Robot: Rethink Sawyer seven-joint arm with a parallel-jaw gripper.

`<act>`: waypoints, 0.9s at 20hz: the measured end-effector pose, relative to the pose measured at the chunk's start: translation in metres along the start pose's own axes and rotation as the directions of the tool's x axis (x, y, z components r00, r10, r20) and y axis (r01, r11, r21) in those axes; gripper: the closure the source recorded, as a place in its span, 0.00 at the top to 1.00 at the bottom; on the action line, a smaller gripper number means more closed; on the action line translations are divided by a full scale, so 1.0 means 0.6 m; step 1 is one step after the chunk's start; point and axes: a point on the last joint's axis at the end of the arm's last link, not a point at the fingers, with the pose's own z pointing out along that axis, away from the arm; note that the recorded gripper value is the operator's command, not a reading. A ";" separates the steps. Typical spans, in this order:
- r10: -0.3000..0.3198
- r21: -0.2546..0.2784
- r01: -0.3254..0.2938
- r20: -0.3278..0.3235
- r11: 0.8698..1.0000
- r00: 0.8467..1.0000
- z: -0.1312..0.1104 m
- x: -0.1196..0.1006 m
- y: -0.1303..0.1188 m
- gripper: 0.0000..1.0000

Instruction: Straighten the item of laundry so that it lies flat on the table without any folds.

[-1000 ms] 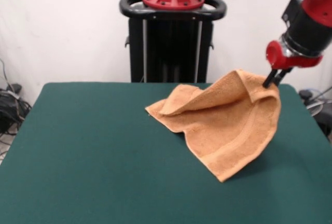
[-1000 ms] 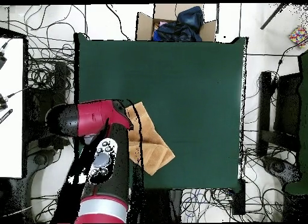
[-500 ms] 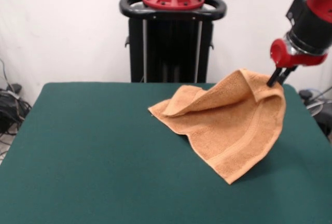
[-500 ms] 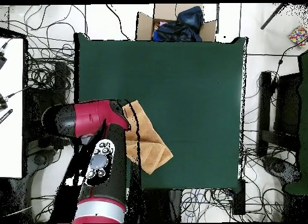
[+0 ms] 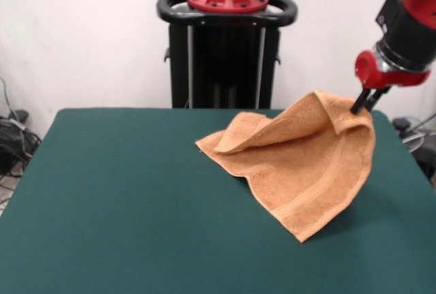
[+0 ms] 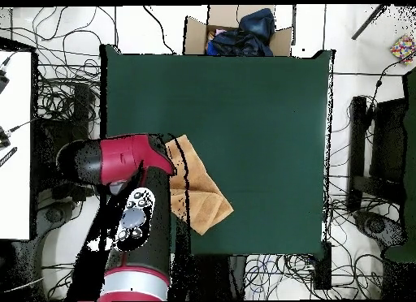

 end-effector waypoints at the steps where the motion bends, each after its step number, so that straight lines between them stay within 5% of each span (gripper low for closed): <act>1: -0.001 0.000 0.001 0.000 1.000 1.000 0.000 0.000 0.001 0.00; 8: -0.044 0.023 0.043 0.015 0.999 0.999 -0.002 0.003 0.048 0.00; 18: -0.153 0.093 0.137 0.198 0.986 0.968 0.066 -0.013 0.198 0.00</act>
